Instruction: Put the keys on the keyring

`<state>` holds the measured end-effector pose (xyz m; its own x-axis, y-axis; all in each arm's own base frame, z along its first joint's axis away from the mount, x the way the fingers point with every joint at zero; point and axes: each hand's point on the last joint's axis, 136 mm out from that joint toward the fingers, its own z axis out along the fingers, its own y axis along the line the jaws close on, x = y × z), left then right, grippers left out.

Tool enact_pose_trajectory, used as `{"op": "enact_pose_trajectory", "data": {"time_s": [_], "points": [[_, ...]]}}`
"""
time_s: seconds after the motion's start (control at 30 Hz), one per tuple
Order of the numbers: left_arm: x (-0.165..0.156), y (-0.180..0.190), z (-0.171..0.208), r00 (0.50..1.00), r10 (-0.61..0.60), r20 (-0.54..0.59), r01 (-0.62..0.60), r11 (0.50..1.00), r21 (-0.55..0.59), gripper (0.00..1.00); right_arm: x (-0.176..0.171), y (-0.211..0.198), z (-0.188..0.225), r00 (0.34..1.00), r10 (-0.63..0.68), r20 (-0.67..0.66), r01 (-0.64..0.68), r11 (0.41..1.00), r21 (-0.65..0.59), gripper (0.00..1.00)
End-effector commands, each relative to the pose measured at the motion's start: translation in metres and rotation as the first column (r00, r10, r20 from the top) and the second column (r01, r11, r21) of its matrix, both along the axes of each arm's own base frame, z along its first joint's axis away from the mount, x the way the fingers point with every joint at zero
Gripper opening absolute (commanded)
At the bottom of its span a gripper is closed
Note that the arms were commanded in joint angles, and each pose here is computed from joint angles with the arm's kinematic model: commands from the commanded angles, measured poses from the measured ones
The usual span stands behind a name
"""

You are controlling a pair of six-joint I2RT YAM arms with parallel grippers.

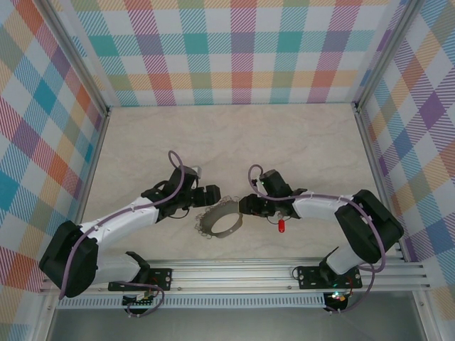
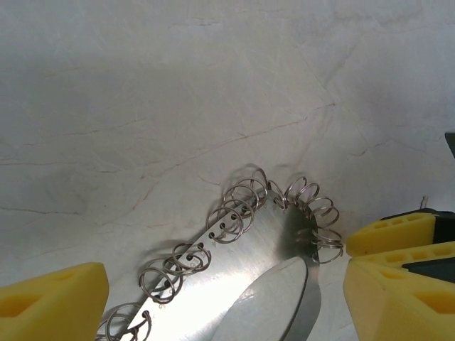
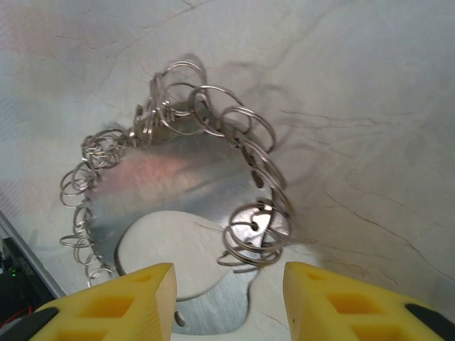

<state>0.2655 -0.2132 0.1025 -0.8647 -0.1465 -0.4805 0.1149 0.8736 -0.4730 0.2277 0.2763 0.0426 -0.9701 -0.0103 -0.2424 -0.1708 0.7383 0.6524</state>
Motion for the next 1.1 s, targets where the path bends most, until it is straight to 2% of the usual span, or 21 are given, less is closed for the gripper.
{"op": "enact_pose_trajectory", "data": {"time_s": [0.0, 0.53, 1.07], "points": [[-0.001, -0.002, 0.009, 0.999, -0.009, 0.031, 0.009, 1.0, -0.001, 0.86, 0.005, 0.013, 0.01, 0.999, 0.036, 0.026, -0.037, 0.999, 0.036, 0.44], [-0.002, 0.001, 0.007, 0.999, 0.0, 0.033, 0.0, 1.0, -0.004, 0.86, 0.013, 0.021, 0.005, 0.999, 0.046, 0.025, -0.047, 0.998, 0.04, 0.44], [-0.001, 0.001, 0.006, 0.999, 0.005, 0.036, -0.005, 1.0, -0.001, 0.87, 0.005, 0.029, 0.0, 0.995, 0.096, -0.013, -0.095, 0.992, 0.077, 0.44]]}}
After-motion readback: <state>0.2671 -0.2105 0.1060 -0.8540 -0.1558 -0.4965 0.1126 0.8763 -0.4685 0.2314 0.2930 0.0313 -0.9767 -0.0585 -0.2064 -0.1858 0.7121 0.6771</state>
